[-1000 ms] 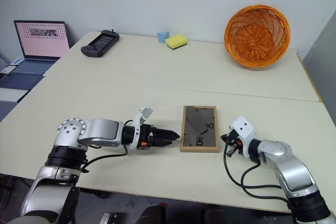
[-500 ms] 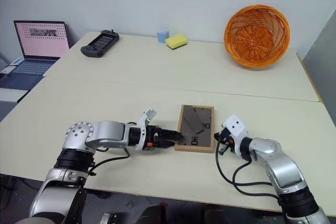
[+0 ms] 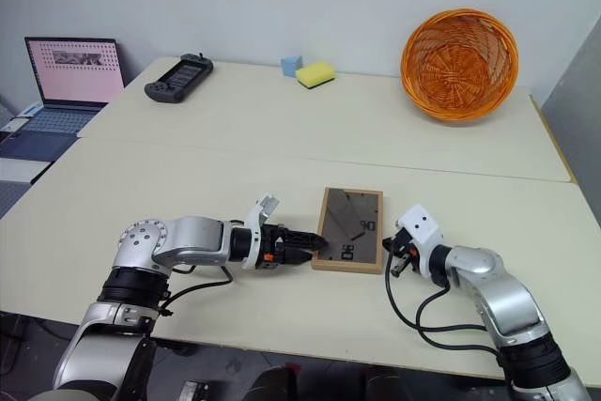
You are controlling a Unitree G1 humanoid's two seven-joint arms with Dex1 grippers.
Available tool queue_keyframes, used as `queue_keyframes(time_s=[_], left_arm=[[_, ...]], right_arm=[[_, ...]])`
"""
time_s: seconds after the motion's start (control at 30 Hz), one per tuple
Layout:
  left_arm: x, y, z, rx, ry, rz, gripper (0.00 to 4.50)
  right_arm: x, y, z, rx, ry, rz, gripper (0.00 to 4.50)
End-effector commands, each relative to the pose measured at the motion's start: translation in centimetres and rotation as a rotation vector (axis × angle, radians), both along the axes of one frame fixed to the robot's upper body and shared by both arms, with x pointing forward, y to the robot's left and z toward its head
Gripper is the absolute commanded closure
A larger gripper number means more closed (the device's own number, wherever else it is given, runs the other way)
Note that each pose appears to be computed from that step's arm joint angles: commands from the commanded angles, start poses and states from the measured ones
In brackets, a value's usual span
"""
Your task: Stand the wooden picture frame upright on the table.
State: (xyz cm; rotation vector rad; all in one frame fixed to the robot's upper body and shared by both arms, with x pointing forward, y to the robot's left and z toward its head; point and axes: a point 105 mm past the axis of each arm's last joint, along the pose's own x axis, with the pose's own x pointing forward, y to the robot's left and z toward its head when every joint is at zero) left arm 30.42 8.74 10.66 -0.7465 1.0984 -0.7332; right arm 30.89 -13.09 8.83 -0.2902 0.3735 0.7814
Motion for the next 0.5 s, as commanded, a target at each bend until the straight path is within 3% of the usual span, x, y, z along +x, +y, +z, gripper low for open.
queue_keyframes(time_s=[0.03, 0.27, 0.5], left_arm=[[0.2, 0.3, -0.7, 0.041, 0.020, 0.021, 1.18], [0.2, 0.3, -0.5, 0.042, 0.014, 0.015, 1.18], [0.3, 0.6, -0.4, 0.044, 0.014, 0.019, 1.18]], right_arm=[[0.3, 2.1, 2.3, 0.053, -0.072, 0.044, 4.50], [1.0, 4.7, 3.6, 0.123, -0.106, 0.043, 4.50], [0.7, 4.1, 3.0, 0.105, -0.090, 0.033, 4.50]])
